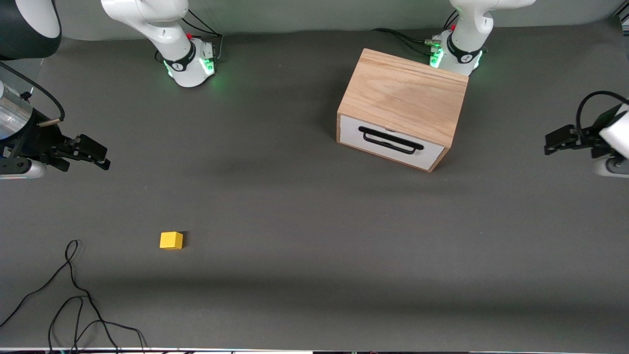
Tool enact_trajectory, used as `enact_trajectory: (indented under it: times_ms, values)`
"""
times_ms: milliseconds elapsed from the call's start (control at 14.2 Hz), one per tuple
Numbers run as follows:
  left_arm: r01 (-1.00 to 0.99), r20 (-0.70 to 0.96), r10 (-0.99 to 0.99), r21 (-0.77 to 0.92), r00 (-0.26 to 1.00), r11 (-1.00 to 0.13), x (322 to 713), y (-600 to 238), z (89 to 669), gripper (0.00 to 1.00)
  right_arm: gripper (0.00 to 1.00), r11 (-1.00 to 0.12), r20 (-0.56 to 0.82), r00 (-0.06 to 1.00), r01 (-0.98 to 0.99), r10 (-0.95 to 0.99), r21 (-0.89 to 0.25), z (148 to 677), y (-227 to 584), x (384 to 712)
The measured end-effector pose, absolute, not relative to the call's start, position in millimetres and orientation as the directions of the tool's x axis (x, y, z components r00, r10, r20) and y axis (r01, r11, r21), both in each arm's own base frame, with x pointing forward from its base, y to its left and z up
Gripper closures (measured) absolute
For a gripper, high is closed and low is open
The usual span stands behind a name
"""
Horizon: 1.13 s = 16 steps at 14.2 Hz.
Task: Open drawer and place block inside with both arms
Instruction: 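Move the left gripper to the black drawer handle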
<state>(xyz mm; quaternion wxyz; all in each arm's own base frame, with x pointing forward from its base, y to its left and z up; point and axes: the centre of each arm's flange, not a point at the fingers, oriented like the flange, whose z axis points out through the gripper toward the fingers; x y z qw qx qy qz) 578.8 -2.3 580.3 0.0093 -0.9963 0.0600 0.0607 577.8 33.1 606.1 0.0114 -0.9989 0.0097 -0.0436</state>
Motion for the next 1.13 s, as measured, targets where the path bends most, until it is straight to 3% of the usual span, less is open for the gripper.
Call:
enact_trajectory:
  times_ms: [282, 776, 1129]
  values:
    - [-0.102, -0.165, -0.101, 0.004, 0.981, -0.995, 577.9, -27.7, 569.6, 0.0, 0.0, -1.0, 0.095, 0.996, 0.005, 0.003, -0.024, 608.4, 46.6, 577.5]
    - [0.238, -0.22, 0.234, -0.008, 0.947, -0.971, 575.5, -90.9, 553.1, 0.0, 0.0, -1.0, 0.121, 0.993, 0.006, 0.003, -0.027, 608.1, 47.5, 582.3]
    - [0.488, -0.234, 0.507, -0.137, 0.83, -0.862, 573.3, -188.4, 503.6, 0.0, 0.0, -1.0, 0.12, 0.993, 0.007, 0.007, -0.003, 594.6, 45.1, 592.5]
